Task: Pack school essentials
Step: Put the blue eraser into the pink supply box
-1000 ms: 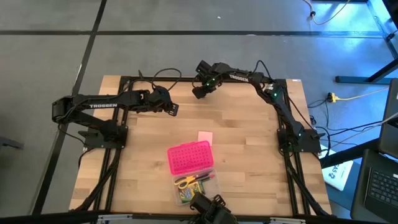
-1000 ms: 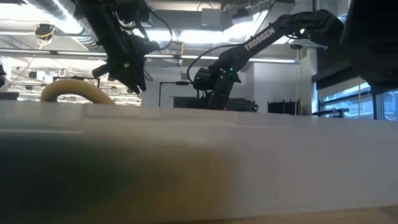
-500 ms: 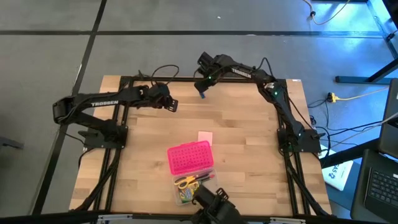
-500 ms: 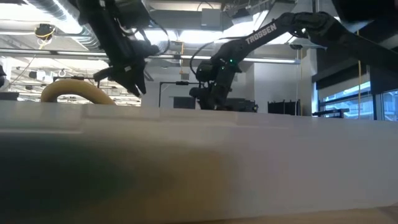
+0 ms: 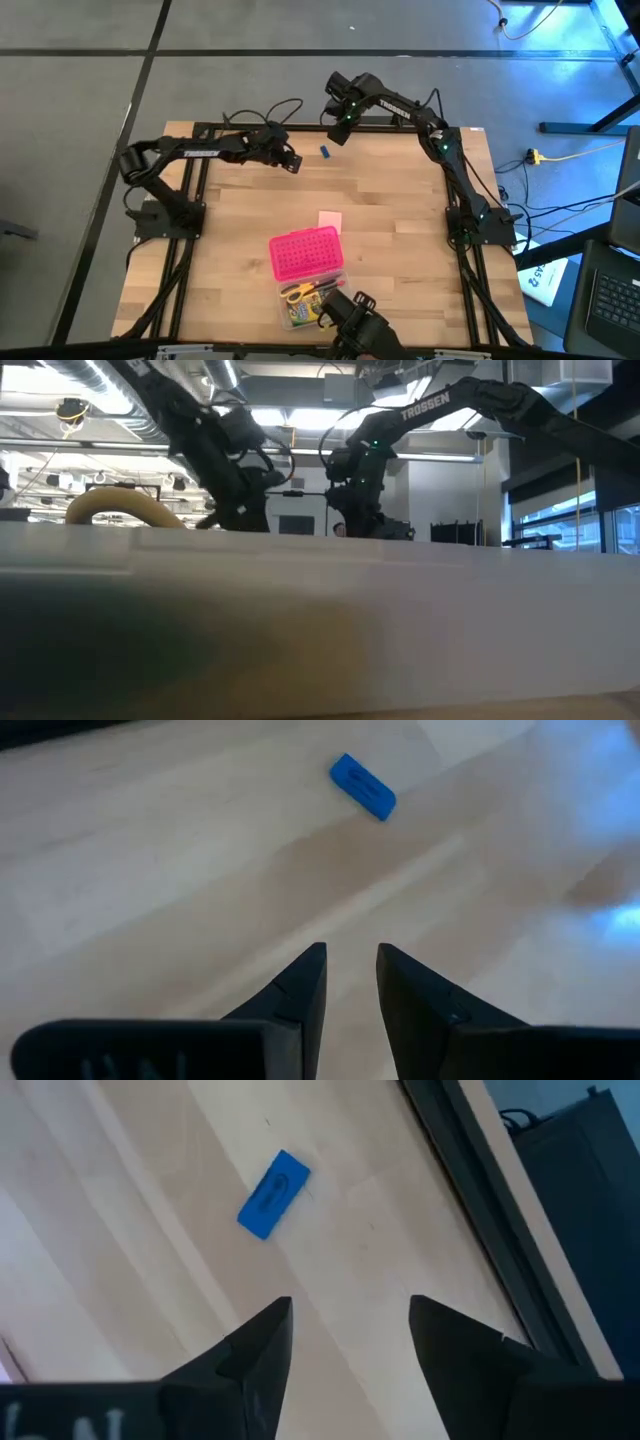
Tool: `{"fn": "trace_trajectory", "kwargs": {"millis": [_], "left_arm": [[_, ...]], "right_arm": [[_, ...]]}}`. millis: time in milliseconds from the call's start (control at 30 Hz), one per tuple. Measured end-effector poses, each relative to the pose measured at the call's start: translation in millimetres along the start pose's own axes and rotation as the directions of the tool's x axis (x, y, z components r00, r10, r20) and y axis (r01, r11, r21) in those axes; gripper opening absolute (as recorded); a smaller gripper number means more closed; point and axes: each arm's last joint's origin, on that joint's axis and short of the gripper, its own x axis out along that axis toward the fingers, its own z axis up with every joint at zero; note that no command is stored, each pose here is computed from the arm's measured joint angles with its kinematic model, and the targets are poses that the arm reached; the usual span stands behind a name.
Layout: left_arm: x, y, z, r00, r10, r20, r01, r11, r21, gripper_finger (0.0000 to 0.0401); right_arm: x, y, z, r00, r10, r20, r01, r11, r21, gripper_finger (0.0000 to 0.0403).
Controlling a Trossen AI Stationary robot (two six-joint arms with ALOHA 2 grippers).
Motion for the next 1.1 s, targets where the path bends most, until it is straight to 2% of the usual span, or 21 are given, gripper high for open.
{"fn": "trace_trajectory", "kwargs": {"millis": [100, 200, 333, 533, 700, 767, 833, 900, 1100], "left_arm": [[12, 4, 1, 1.0, -0.02, -0.007, 0.02, 1.0, -0.006, 0.0085], [20, 7, 0, 1.0, -0.02, -0.022, 0.02, 1.0, -0.01, 0.0085], [23, 7, -1, 0.999, -0.015, -0.03, 0.015, 1.0, -0.011, 0.0085], [23, 7, -1, 0.999, -0.015, -0.029, 0.014, 1.0, -0.027, 0.0085], [23, 8, -1, 1.0, 0.013, -0.012, -0.014, 0.998, -0.068, 0.0085], [23, 9, 0, 1.0, 0.031, 0.0, -0.031, 0.996, -0.083, 0.0085], [23, 10, 0, 0.998, 0.054, 0.014, -0.053, 0.995, -0.085, 0.0085], [23, 10, 0, 0.997, 0.071, 0.025, -0.069, 0.994, -0.086, 0.0085], [22, 14, 3, 0.995, 0.093, 0.041, -0.09, 0.994, -0.069, 0.0085]], "right_arm": [[0, -1, 0, 1.0, 0.0, -0.002, 0.0, 0.999, -0.046, 0.0204], [0, -2, 1, 1.0, -0.002, 0.014, 0.004, 0.989, -0.151, 0.0204], [4, -2, 7, 0.997, 0.025, 0.071, 0.001, 0.938, -0.347, 0.0204], [5, 2, 9, 0.994, 0.065, 0.09, -0.013, 0.873, -0.487, 0.0204], [7, 14, 10, 0.994, 0.077, 0.079, -0.026, 0.86, -0.51, 0.0204], [7, 19, 10, 0.994, 0.075, 0.077, -0.032, 0.889, -0.457, 0.0204], [8, 22, 10, 0.995, 0.072, 0.071, -0.043, 0.935, -0.351, 0.0204], [8, 24, 9, 0.996, 0.068, 0.055, -0.051, 0.962, -0.268, 0.0204], [9, 26, 6, 0.997, 0.069, 0.024, -0.063, 0.981, -0.183, 0.0204]]}}
